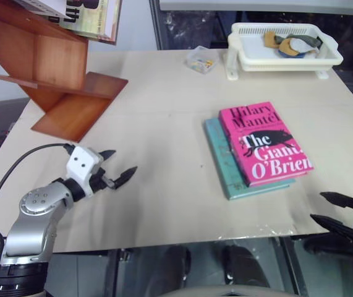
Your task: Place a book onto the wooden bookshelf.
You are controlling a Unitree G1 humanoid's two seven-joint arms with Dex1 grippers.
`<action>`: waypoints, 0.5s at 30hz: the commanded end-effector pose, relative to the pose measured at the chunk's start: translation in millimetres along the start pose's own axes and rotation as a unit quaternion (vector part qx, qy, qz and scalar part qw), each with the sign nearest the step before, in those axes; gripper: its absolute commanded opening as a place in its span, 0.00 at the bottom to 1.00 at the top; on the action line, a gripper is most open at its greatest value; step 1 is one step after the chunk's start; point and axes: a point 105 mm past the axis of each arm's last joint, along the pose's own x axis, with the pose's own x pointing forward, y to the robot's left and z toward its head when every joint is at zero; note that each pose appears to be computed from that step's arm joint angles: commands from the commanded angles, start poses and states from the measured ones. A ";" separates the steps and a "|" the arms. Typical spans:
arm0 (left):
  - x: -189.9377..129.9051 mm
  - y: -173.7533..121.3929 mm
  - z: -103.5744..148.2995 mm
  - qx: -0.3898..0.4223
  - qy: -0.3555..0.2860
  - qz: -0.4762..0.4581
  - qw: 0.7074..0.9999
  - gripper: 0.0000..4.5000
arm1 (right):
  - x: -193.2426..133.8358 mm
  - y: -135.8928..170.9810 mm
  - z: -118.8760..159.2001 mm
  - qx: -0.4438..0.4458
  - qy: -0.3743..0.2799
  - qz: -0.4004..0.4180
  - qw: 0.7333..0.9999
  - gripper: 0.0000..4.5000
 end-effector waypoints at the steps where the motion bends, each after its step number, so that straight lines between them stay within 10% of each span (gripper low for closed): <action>1: -4.1 6.9 14.2 0.019 -0.015 0.007 1.000 0.99 | -0.2 1.7 4.0 -0.008 -0.006 0.000 1.000 1.00; 15: -2.3 10.2 15.5 0.023 -0.015 0.009 1.000 0.99 | -1.2 2.8 2.7 -0.007 -0.005 -0.002 1.000 1.00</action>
